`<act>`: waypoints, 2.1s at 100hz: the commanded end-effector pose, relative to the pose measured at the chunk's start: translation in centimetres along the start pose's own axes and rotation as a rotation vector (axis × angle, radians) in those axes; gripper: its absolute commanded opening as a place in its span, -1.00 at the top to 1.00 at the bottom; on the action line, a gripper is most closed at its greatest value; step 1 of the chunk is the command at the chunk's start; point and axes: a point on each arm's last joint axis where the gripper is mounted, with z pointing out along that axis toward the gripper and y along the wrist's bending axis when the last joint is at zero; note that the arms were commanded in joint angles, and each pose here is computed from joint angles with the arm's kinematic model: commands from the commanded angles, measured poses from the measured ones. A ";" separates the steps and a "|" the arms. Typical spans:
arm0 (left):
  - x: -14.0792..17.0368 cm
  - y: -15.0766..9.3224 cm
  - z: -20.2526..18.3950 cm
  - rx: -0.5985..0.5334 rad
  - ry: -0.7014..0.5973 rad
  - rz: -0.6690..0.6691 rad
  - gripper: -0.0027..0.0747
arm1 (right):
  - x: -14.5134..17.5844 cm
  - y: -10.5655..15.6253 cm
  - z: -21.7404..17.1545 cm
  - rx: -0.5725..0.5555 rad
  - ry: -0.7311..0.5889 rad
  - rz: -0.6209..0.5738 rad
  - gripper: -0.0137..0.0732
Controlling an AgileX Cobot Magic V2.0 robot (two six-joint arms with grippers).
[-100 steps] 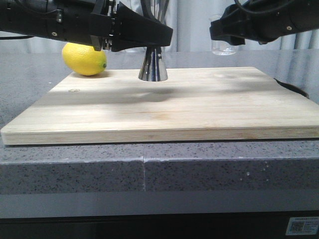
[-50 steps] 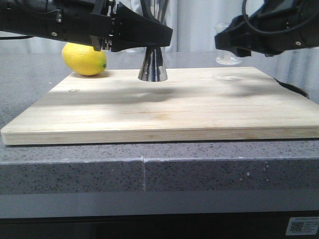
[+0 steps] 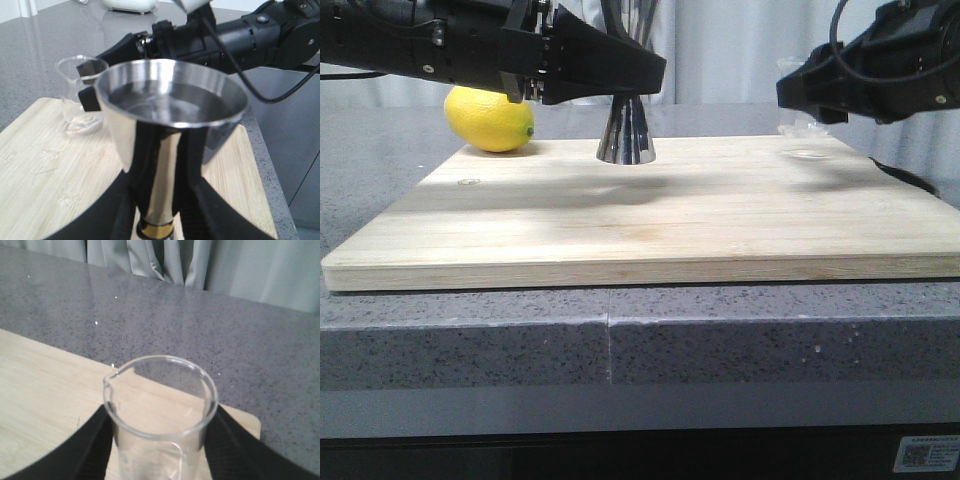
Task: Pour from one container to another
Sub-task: 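Carry the empty beaker with the right gripper away from the jigger, then lower the beaker onto the board with the right gripper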
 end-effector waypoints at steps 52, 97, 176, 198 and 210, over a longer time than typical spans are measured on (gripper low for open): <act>-3.5 -1.1 -0.3 0.049 -0.134 0.041 0.50 | -0.1 -0.1 1.1 -0.022 -0.145 0.003 0.09; -3.5 -1.1 -0.3 0.049 -0.134 0.041 0.50 | 0.4 0.0 1.4 -0.027 -0.149 0.004 0.09; -3.5 -1.1 -0.3 0.049 -0.134 0.041 0.50 | 0.9 -0.2 1.5 -0.006 -0.089 0.018 -0.17; -3.5 -1.1 -0.3 0.049 -0.134 0.041 0.50 | 1.0 -0.2 1.5 -0.005 -0.079 0.018 -0.25; -3.5 -1.1 -0.3 0.049 -0.134 0.041 0.50 | 1.0 -0.2 1.5 -0.005 -0.079 0.018 -0.25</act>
